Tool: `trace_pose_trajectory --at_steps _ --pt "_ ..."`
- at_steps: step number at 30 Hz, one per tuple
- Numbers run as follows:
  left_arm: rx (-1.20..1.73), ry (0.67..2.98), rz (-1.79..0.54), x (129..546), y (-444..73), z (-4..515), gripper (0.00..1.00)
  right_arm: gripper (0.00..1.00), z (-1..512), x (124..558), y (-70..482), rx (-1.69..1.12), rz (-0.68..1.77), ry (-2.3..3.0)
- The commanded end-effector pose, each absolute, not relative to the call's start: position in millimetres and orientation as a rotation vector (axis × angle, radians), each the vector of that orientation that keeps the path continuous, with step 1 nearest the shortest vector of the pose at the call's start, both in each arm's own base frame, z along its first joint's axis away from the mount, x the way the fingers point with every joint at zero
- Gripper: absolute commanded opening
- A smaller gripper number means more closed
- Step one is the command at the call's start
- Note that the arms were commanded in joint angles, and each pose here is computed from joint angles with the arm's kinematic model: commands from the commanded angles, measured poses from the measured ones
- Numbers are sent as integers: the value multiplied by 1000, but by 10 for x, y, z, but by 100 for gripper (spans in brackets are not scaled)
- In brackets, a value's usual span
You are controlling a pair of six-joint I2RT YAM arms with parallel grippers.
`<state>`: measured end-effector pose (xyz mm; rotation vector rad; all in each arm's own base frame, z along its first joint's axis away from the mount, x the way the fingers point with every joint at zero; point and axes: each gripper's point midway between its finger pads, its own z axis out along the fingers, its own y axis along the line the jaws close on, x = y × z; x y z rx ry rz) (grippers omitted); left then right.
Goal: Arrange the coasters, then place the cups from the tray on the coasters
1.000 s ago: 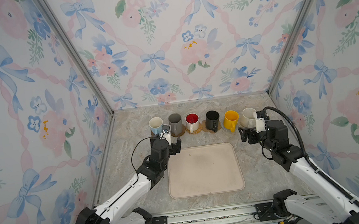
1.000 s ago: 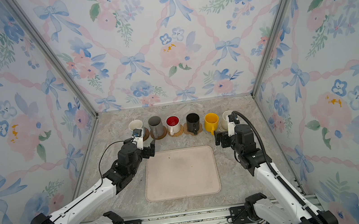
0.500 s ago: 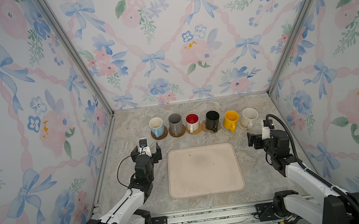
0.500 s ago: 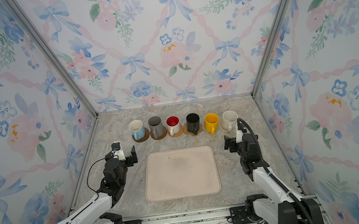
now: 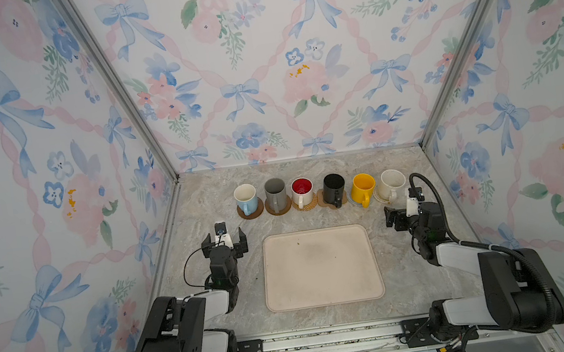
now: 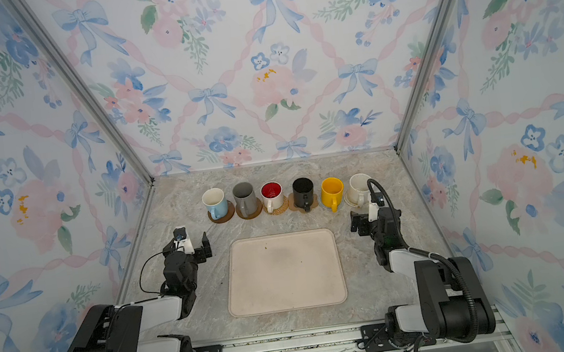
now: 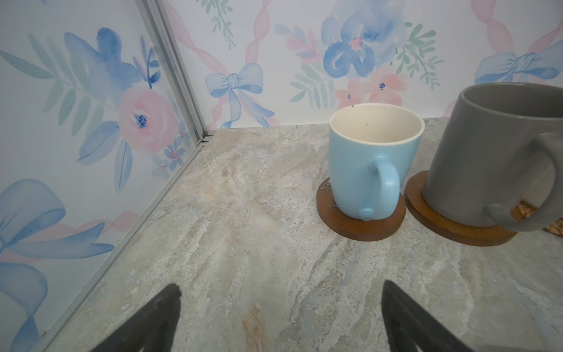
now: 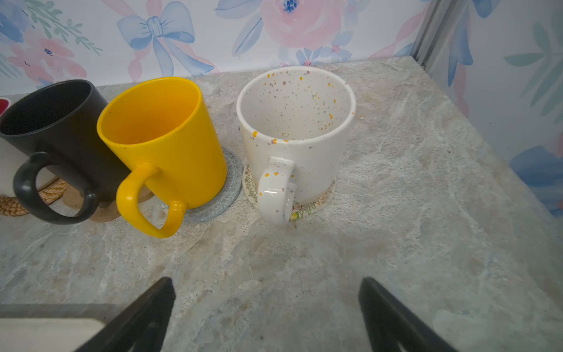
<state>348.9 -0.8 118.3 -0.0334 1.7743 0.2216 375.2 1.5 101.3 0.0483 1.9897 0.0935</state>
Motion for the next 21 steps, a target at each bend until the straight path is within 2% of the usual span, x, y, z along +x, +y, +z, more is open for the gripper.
trace_pose_trajectory --at_steps 1,21 --pt "15 1677 189 3537 -78 1379 98 97 1239 3869 -26 42 88 1890" --pt "81 1613 143 3481 -142 1261 98 97 1013 3978 18 13 59 1893"
